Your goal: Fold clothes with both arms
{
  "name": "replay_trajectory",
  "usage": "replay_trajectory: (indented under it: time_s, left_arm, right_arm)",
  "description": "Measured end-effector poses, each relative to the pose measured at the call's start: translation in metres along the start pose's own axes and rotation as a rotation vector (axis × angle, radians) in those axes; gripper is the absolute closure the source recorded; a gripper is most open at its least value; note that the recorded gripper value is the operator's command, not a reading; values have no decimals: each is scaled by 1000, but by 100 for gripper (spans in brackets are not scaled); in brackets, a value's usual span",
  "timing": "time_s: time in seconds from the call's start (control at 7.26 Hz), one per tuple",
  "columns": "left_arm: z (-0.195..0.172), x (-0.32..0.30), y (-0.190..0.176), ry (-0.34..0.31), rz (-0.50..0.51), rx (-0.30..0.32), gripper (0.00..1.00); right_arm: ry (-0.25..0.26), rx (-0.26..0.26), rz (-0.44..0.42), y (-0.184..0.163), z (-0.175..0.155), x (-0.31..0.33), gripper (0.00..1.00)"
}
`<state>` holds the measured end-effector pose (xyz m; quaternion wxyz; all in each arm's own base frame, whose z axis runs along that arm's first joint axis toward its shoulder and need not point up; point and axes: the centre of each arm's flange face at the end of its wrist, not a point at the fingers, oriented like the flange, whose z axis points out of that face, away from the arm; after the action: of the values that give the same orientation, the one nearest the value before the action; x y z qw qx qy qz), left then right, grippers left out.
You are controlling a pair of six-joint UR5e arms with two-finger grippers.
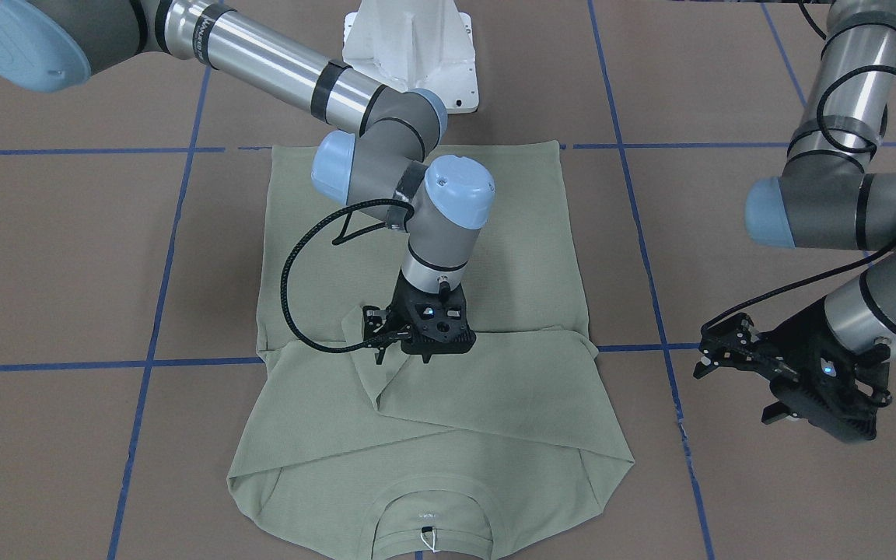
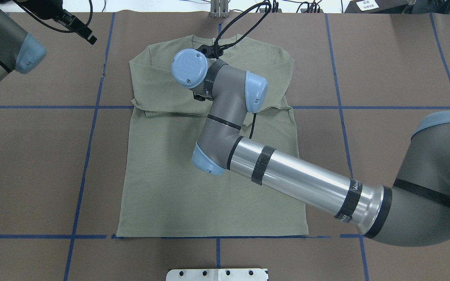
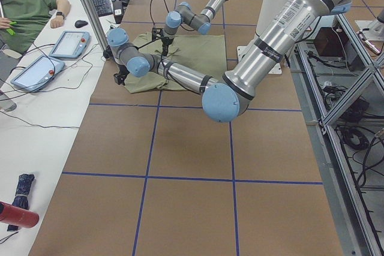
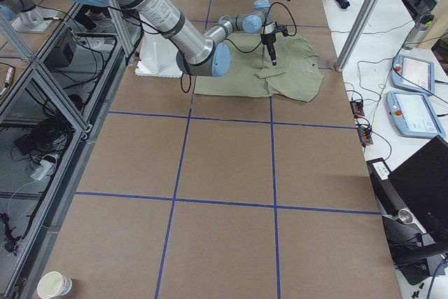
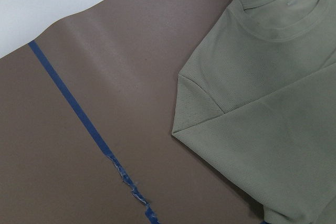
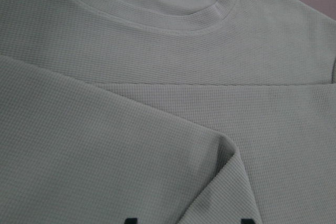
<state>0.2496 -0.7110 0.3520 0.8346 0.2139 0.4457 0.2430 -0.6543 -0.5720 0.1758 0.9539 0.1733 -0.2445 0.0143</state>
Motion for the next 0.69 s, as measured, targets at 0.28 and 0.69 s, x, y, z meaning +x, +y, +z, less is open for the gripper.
replay_trajectory:
  time_s: [0.28,0.69]
  left_arm:
    - [0,0,0,0,-1,1,0]
    - [-1,1,0,2,1,3,0]
  right_arm:
    - [0,3,-10,5,1,-6,35]
    - [7,-8,-25,13,8,-10,52]
